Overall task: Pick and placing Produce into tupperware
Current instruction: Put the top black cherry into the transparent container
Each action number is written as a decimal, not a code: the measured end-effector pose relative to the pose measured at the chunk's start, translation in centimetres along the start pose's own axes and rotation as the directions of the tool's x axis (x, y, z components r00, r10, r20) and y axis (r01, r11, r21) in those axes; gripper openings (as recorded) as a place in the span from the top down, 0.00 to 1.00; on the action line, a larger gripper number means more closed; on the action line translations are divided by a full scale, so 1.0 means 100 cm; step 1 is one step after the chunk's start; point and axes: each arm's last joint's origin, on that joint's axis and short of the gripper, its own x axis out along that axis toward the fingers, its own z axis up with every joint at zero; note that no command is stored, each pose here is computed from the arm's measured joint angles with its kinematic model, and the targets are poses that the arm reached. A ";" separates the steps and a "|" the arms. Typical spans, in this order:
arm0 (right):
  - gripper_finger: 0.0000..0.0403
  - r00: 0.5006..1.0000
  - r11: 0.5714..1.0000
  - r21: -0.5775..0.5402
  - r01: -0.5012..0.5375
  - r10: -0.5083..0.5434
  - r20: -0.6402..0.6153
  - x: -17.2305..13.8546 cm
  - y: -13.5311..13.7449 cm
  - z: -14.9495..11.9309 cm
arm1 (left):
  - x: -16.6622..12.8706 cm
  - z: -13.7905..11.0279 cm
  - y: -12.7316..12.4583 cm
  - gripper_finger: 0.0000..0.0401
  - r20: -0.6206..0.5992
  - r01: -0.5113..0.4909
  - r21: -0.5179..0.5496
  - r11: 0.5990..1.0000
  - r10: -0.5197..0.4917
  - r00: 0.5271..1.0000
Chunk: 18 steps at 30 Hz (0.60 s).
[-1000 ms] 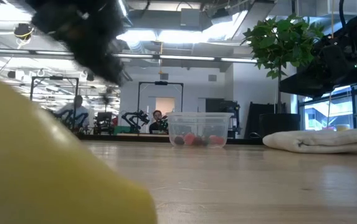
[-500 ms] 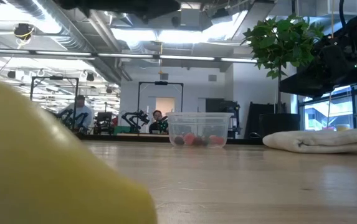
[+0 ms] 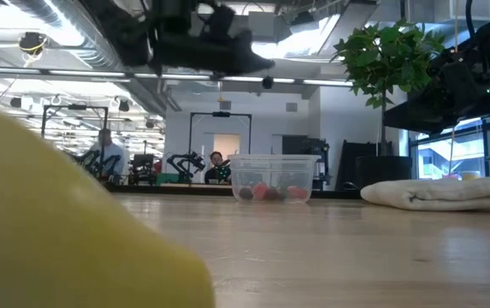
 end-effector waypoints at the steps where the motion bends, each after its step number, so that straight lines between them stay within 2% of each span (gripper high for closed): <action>1: 0.52 1.000 1.000 0.000 0.000 0.000 0.000 0.000 0.000 0.000 | 0.002 -0.006 -0.001 1.00 -0.005 -0.020 0.000 1.000 0.020 1.000; 6: 0.52 1.000 1.000 -0.002 0.000 0.000 0.000 0.000 0.000 0.000 | 0.011 -0.031 -0.004 1.00 -0.055 -0.121 0.005 0.993 0.121 0.991; 18: 0.52 1.000 1.000 -0.012 0.000 0.000 0.000 0.000 0.000 0.000 | 0.016 -0.066 -0.008 1.00 -0.159 -0.195 -0.042 0.980 0.187 0.969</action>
